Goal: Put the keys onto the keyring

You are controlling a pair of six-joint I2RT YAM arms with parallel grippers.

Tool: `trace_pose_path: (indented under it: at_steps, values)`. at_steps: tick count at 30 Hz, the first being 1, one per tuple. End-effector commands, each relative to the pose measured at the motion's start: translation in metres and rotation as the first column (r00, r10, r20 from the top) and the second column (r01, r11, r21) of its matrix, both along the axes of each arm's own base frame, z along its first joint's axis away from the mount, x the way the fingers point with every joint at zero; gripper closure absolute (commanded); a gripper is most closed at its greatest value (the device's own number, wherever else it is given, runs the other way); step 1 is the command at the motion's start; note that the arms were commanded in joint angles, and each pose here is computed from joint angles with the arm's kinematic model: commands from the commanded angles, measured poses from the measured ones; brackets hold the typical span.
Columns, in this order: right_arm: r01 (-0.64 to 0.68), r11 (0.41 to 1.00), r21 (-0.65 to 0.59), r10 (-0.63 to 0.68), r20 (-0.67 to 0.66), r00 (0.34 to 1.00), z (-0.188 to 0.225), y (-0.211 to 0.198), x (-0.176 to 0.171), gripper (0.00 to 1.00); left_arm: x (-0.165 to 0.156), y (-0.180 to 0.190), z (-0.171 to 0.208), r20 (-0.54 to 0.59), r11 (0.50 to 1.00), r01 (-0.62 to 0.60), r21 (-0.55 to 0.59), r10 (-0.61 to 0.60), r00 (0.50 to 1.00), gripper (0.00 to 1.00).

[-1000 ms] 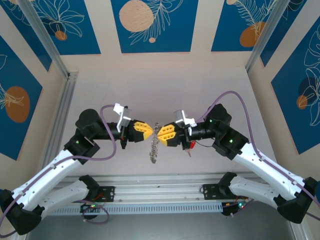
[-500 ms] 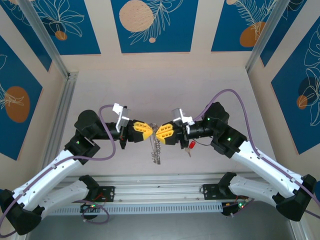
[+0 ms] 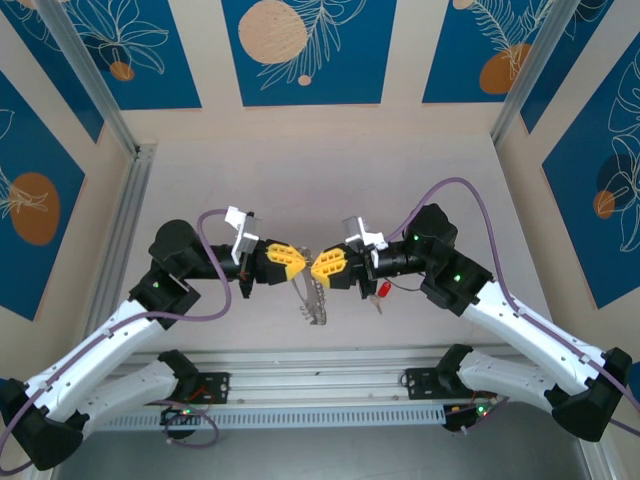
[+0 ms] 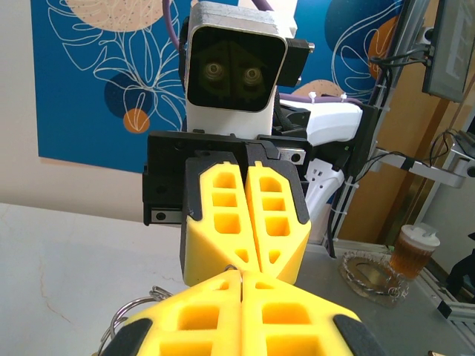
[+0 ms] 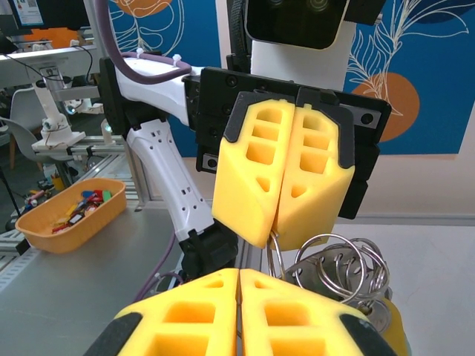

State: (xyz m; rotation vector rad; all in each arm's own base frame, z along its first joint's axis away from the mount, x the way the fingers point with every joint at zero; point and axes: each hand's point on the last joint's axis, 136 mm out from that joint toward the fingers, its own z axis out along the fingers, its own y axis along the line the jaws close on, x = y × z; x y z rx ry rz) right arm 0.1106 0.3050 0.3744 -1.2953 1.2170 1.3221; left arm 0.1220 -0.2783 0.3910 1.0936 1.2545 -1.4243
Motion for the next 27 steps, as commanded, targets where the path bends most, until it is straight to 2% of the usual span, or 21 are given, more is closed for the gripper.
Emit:
trace_pose_path:
  at_steps: [1,3,7,10,21,27]
  values:
    - [0.003,1.0,0.017,-0.003,0.008,1.0,0.012,0.002,0.001,0.91,-0.008,0.005,0.013,0.059,0.999,0.025,-0.038,-0.023,0.998,1.0]
    - [0.012,1.0,0.007,-0.012,0.005,1.0,0.011,0.001,0.001,0.89,-0.008,0.006,0.013,0.062,0.999,0.022,-0.036,-0.019,0.998,1.0]
    - [0.018,1.0,-0.005,-0.018,0.007,1.0,0.011,-0.006,-0.003,0.75,-0.009,0.006,0.013,0.069,0.999,0.019,-0.025,-0.018,0.997,1.0]
    - [0.021,1.0,-0.011,-0.021,0.009,1.0,0.012,-0.013,-0.007,0.7,-0.01,0.006,0.012,0.072,1.0,0.02,-0.018,-0.019,0.997,1.0]
    - [0.075,0.997,-0.021,-0.076,-0.017,0.997,0.01,-0.014,0.006,0.7,-0.015,0.008,0.016,0.093,0.999,0.038,-0.016,-0.036,0.995,1.0]
    - [0.026,0.999,-0.02,-0.026,-0.034,0.999,0.01,-0.009,0.003,0.72,-0.015,0.008,0.014,0.09,0.999,0.037,-0.012,-0.036,0.995,1.0]
